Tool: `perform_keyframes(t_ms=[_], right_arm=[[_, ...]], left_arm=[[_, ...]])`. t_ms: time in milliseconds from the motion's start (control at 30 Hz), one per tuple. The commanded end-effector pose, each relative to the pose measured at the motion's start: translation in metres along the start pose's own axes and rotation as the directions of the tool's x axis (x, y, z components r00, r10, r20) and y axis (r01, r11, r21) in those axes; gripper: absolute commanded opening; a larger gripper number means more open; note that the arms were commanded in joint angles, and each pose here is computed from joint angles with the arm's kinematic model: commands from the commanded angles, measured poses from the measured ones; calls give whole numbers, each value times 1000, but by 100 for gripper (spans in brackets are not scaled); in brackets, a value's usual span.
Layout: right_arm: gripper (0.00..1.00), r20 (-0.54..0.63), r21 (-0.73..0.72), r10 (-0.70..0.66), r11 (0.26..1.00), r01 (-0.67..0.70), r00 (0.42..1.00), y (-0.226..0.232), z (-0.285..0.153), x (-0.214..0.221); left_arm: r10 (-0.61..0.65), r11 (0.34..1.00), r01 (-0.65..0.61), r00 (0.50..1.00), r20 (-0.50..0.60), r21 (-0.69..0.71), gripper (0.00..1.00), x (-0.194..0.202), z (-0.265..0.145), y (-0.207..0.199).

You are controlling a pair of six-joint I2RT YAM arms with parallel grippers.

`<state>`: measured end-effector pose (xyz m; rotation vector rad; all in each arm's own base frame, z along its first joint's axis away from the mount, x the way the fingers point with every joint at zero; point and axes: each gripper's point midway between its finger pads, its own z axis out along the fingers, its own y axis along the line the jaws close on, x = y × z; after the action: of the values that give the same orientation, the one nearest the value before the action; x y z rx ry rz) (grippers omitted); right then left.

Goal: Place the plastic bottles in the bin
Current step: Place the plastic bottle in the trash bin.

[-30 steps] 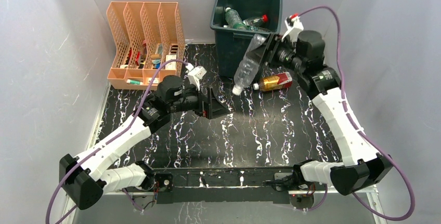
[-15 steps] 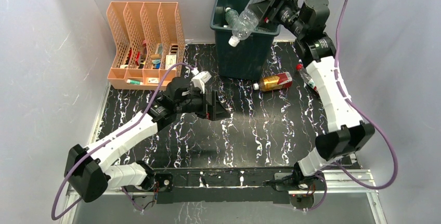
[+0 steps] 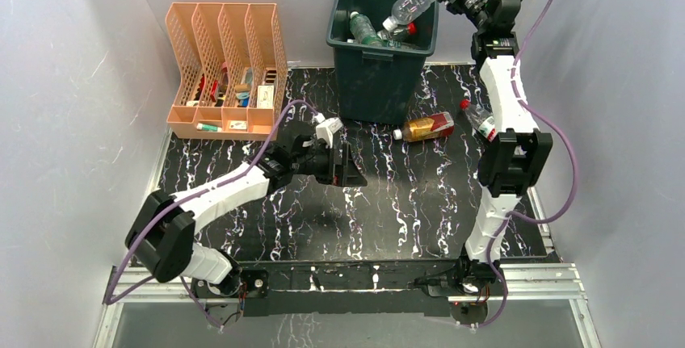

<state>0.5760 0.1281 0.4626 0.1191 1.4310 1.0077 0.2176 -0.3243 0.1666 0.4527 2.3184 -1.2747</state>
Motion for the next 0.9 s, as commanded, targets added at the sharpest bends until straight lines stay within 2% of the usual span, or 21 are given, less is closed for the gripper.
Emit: perform_keyframes(t_ms=[0, 233, 500, 867], right_arm=[[59, 50, -162, -55, 985, 63, 997, 40, 10, -19], [58, -35, -129, -64, 990, 59, 997, -9, 26, 24], [59, -106, -102, -102, 991, 92, 989, -28, 32, 58], [62, -170, -27, -155, 988, 153, 973, -45, 27, 73]], left_arm=[[2, 997, 0, 1000, -19, 75, 98, 6, 14, -2], [-23, 995, 28, 998, -55, 92, 98, 11, 32, 8], [-26, 994, 35, 996, -82, 105, 98, 15, 41, 12], [-41, 992, 54, 993, -113, 114, 98, 20, 51, 17]])
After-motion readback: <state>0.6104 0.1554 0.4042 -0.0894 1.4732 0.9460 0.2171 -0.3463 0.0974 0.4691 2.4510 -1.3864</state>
